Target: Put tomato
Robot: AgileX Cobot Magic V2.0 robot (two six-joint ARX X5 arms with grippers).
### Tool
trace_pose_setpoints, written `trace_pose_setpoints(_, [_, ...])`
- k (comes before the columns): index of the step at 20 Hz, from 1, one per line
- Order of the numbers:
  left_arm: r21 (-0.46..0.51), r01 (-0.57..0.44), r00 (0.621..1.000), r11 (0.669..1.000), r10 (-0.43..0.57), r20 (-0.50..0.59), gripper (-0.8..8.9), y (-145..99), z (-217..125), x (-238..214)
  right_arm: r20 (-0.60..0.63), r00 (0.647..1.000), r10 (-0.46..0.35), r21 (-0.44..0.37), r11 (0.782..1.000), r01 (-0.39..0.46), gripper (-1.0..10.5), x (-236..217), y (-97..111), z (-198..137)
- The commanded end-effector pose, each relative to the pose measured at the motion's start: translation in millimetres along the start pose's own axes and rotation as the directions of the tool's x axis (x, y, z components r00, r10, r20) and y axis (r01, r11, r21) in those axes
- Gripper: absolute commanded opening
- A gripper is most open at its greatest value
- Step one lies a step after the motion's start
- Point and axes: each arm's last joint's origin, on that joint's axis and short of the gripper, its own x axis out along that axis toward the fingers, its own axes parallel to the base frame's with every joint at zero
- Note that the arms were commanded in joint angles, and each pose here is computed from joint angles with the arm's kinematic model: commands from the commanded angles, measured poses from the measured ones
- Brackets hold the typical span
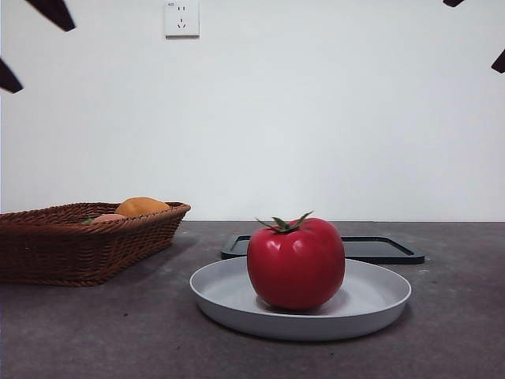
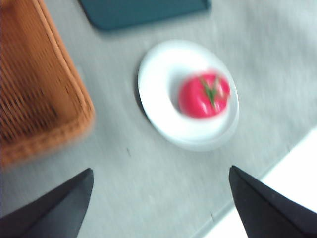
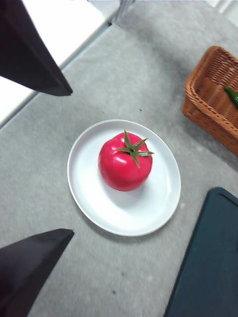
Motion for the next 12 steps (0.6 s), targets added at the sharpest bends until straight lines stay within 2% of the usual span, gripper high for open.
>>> trace_pose_setpoints(1, [0.039,0.012,0.999,0.999,-0.013,0.036,4.42,-4,3,-6,0.007,1.000,0.014,-0.029,0.999,-0.013,4.3,0,3,5])
trace_pose_setpoints(3, [0.047,0.011,0.999,0.999,-0.014,0.052,4.42,-5,3,-8,-0.010,0.999,0.030,-0.041,0.999,-0.031,4.3,5,5,6])
trace_pose_setpoints(6, [0.047,0.011,0.999,0.999,-0.014,0.052,4.42,-5,3,-8,-0.060,0.996,0.066,-0.059,0.996,-0.069,5.5,21,8,10])
trace_pose_setpoints(12, [0.046,0.011,0.999,0.999,-0.014,0.052,4.42,-5,3,-8,-0.103,0.994,0.031,-0.146,0.988,-0.046,5.5,70,18,26])
